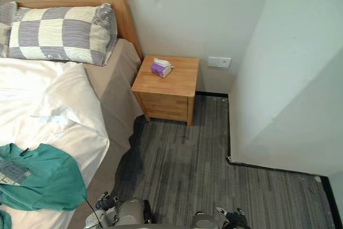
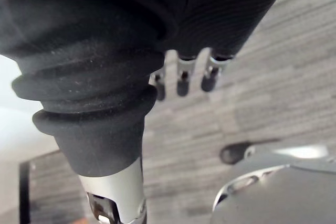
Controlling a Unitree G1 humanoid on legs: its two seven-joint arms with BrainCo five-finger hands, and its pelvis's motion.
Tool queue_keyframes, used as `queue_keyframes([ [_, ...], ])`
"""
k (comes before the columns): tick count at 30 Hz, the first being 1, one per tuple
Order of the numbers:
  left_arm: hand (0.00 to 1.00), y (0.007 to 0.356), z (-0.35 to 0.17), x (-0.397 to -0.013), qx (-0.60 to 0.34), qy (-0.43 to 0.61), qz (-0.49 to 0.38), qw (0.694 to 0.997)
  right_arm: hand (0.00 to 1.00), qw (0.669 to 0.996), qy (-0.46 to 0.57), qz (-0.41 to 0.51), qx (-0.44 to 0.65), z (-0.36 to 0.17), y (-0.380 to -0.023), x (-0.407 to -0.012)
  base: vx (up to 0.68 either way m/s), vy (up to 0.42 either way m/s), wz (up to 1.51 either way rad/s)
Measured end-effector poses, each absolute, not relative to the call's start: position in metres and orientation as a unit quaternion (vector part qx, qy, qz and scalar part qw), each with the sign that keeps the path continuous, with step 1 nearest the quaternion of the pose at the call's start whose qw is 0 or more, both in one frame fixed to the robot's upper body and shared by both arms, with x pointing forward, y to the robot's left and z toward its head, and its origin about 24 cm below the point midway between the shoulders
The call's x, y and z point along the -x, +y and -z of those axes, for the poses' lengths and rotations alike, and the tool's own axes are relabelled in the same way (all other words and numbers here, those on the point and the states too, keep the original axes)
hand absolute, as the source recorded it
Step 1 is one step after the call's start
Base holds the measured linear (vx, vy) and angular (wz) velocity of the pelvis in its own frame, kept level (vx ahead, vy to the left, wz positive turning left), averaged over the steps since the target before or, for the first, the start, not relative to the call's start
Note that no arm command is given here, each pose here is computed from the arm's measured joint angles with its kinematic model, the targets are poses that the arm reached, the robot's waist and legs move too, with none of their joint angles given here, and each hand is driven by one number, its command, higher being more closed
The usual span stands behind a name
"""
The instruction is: Tidy the bed and pick cloth on bed and put in laundry
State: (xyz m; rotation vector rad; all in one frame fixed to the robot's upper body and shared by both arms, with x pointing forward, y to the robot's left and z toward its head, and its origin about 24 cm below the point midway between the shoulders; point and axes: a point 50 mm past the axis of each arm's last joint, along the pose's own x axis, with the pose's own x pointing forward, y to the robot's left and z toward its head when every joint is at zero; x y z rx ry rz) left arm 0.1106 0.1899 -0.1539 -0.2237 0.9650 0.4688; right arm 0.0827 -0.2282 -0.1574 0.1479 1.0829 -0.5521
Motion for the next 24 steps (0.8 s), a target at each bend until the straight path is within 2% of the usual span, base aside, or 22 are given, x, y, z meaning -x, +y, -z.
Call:
queue_keyframes([
  [3,0.0,0.193,0.154,-0.111,0.087,0.463,-0.207,0.858,0.0,0.809,0.523,0.258,-0.074,0.161,-0.223,-0.075,0.39,0.133,1.18],
  [12,0.0,0.2,0.158,-0.102,0.06,0.491,-0.184,0.849,0.0,0.824,0.515,0.23,-0.054,0.159,-0.222,-0.087,0.34,0.06,1.13],
  [18,0.0,0.204,0.157,-0.099,0.05,0.492,-0.184,0.85,0.0,0.823,0.516,0.231,-0.055,0.159,-0.221,-0.086,0.22,-0.201,1.39],
  [24,0.0,0.215,0.157,-0.094,0.062,0.489,-0.221,0.842,0.0,0.808,0.53,0.241,-0.092,0.165,-0.207,-0.073,0.05,-0.492,1.65],
])
